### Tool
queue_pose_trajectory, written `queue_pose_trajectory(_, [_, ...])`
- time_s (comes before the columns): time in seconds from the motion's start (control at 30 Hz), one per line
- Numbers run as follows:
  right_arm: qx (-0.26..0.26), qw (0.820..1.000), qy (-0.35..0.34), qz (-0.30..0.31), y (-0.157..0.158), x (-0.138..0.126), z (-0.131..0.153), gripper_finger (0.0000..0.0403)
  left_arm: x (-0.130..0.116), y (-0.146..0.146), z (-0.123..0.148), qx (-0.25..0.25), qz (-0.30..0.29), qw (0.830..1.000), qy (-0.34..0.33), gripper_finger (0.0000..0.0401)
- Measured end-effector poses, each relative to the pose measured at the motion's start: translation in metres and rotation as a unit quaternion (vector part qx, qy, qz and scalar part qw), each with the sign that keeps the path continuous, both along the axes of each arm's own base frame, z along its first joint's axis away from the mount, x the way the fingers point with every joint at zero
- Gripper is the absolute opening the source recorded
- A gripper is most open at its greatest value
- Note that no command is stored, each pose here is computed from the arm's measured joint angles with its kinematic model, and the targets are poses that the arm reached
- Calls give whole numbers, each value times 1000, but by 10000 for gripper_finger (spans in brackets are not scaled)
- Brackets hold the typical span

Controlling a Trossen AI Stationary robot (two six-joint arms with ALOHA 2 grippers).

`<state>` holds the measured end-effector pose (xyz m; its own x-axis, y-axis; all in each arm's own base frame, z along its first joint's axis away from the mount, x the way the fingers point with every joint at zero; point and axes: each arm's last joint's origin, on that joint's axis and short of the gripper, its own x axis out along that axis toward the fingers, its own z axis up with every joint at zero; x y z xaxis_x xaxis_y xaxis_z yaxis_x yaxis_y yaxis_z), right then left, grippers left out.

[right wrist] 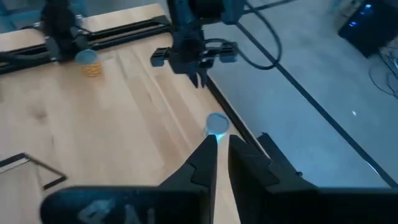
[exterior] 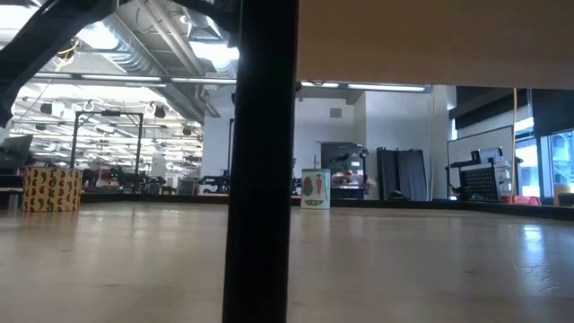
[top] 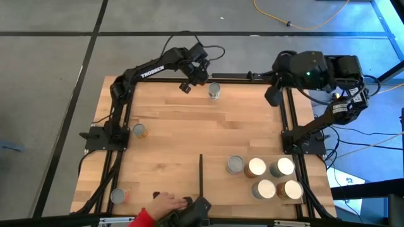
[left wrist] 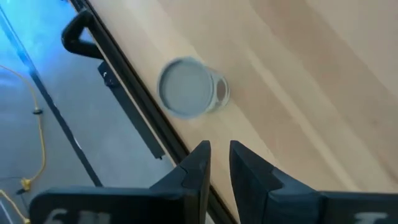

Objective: Pick and place cans onto a shelf
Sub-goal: Put the canned mixed vegetables on the shelf

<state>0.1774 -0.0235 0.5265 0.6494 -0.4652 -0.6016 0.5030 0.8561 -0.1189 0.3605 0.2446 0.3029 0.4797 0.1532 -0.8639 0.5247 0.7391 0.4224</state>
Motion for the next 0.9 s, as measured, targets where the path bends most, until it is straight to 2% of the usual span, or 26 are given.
queue_pose_trajectory(0.2, [16,999,-7,-44,-11,3,-2,42,-14,19,-4,-8,15,1000,9,54])
queue_pose_trajectory(0.37, [23,998,-6,-65,-17,7,-4,42,-30,44,-1,-46,5,998,-50,54])
queue_pose_trajectory(0.5, [33,995,-9,-89,-23,9,-5,42,-32,54,3,-101,103,984,-104,54])
queue_pose_trajectory(0.6, [34,994,-7,-100,-27,11,-6,42,-30,54,5,-179,202,954,-132,54])
queue_pose_trajectory(0.67, [34,994,-5,-106,-30,12,-7,42,-27,52,5,-207,227,941,-139,54])
queue_pose_trajectory(0.8, [33,993,2,-114,-35,15,-9,42,-21,42,2,-178,162,963,-118,54])
queue_pose_trajectory(0.9, [29,995,17,-96,-35,18,-12,42,-18,36,1,-148,99,979,-103,54])
